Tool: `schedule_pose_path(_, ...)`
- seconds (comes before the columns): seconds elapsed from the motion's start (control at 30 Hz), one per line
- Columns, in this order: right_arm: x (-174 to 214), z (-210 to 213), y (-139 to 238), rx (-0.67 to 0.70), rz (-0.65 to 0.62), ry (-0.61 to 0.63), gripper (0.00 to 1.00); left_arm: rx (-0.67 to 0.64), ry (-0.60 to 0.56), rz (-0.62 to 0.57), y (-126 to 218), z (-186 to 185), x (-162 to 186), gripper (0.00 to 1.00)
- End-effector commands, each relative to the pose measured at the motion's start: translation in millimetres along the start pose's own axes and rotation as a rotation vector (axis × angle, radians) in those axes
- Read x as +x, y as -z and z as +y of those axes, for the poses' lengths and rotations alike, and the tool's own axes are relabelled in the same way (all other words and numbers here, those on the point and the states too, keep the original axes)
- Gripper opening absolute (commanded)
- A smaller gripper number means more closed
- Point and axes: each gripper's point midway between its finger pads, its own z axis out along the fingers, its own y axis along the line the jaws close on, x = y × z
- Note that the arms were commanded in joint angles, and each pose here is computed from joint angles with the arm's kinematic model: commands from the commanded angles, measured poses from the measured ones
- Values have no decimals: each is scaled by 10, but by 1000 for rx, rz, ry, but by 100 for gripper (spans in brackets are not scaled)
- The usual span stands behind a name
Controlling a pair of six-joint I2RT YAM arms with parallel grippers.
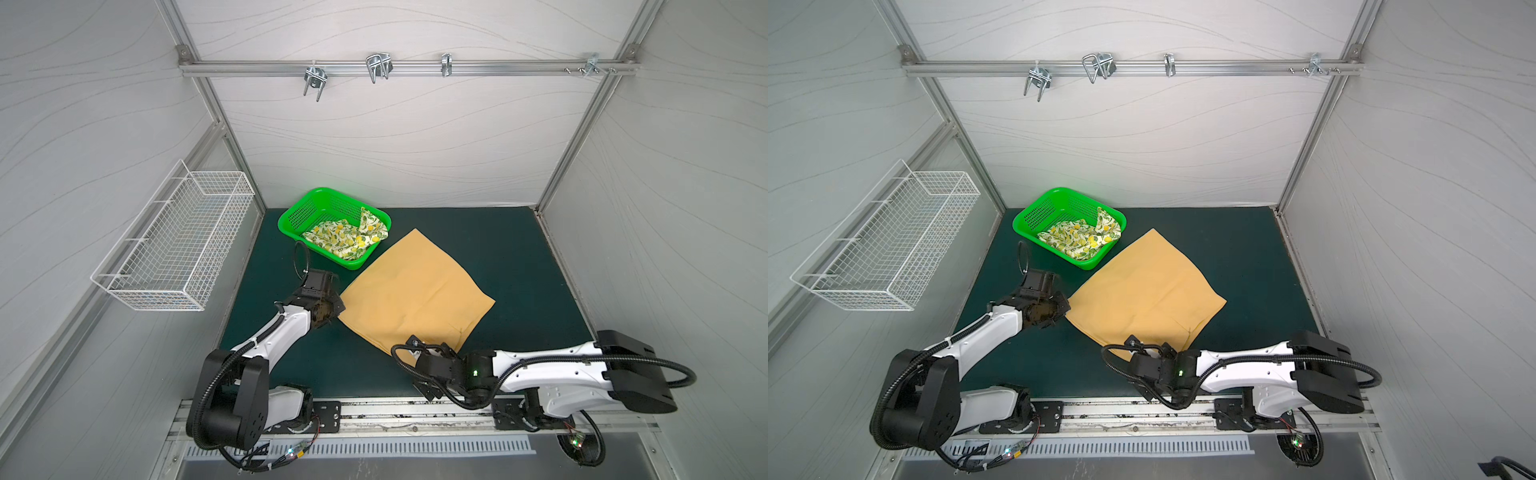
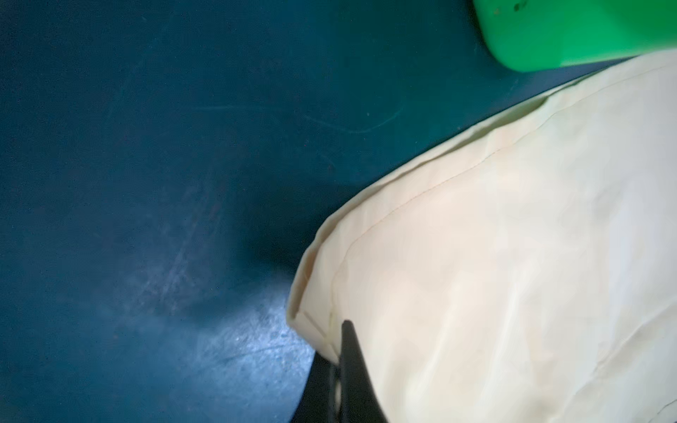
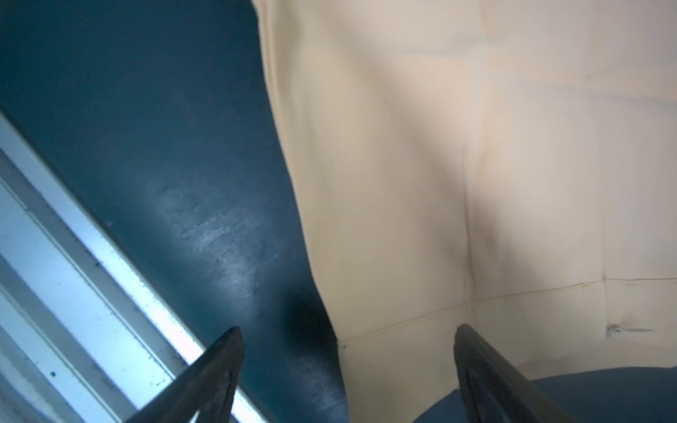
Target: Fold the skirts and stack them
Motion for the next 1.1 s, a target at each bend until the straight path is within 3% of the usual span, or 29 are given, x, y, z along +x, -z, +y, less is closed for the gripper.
schedule_pose_path(0.0, -47, 108, -46, -1, 7, 36, 86, 10, -15, 10, 34, -71, -114, 0)
schedule_pose_path(0.47, 57, -42, -177, 98, 69, 2, 75, 47, 11, 17, 31, -131, -223, 0)
schedule_pose_path(0.63, 108, -101, -193, 107, 88, -26, 59, 62, 21, 17, 37, -144, -244, 0)
schedule_pose_path(0.9, 123, -146, -147, 140, 100, -41, 21, 77, 28, 10, 69, -176, -295, 0)
schedule_pose_path(1.07, 52, -68, -66, 141, 90, -14, 10, 87, 27, 7, 99, -190, -316, 0)
